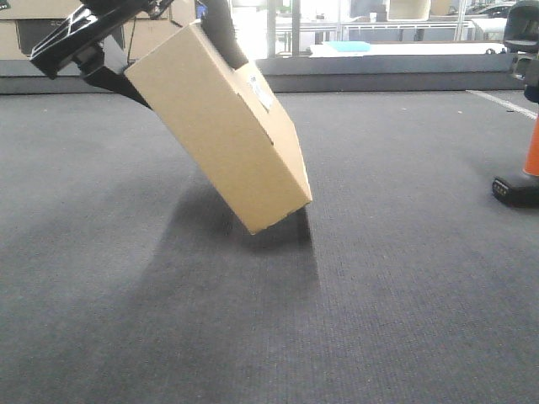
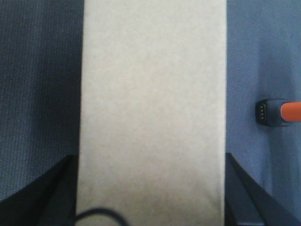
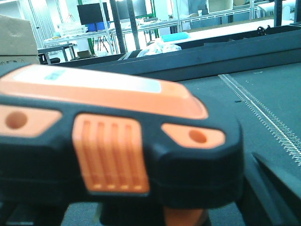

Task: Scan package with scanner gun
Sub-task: 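Lower the box onto the table and set the scanner upright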

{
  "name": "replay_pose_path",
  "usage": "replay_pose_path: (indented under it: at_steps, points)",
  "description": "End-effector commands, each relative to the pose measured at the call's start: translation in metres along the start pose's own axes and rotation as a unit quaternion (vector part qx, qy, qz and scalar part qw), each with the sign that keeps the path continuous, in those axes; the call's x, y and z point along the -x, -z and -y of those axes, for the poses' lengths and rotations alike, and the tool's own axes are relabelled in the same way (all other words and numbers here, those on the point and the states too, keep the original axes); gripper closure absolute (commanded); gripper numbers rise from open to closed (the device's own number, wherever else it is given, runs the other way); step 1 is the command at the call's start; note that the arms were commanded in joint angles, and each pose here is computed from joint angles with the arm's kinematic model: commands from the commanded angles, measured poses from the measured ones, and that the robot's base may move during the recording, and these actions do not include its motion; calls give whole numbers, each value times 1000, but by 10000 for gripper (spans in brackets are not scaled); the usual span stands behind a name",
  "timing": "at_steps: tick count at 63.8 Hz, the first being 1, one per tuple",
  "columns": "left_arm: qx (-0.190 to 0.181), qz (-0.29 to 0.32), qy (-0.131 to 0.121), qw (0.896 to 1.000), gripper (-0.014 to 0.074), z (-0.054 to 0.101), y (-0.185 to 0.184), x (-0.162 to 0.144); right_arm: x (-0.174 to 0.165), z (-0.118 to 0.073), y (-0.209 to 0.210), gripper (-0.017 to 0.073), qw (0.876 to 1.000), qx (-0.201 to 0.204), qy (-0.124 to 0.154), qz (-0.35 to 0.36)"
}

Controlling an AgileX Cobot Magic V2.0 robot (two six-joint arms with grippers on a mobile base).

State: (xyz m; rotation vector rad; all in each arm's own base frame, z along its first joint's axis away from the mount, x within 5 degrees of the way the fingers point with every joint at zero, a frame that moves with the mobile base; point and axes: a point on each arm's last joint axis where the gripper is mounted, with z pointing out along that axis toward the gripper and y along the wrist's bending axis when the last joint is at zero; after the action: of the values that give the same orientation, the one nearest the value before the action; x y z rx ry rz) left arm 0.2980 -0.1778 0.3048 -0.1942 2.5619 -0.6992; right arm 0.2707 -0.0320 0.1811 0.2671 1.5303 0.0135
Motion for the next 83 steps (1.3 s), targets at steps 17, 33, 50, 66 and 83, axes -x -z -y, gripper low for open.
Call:
replay_pose_path:
  at_steps: [17,33,50,66,83]
  points:
    - [-10,12,-2,1000,704,3,7,3,-6,3,15,-3,1000,-2,2,-8]
    - [-5,0,-30,1000,704,3,14,1,-13,7,55,-3,999,-7,10,-39]
    - [75,16,-95,993,704,-29,50,21,1,7,94,-3,1000,-2,8,-8]
    - [191,-18,-185,964,704,-80,87,34,25,4,110,-3,999,4,-1,44]
    - [245,-5,-147,958,704,-141,115,53,39,2,129,-3,999,7,-11,35]
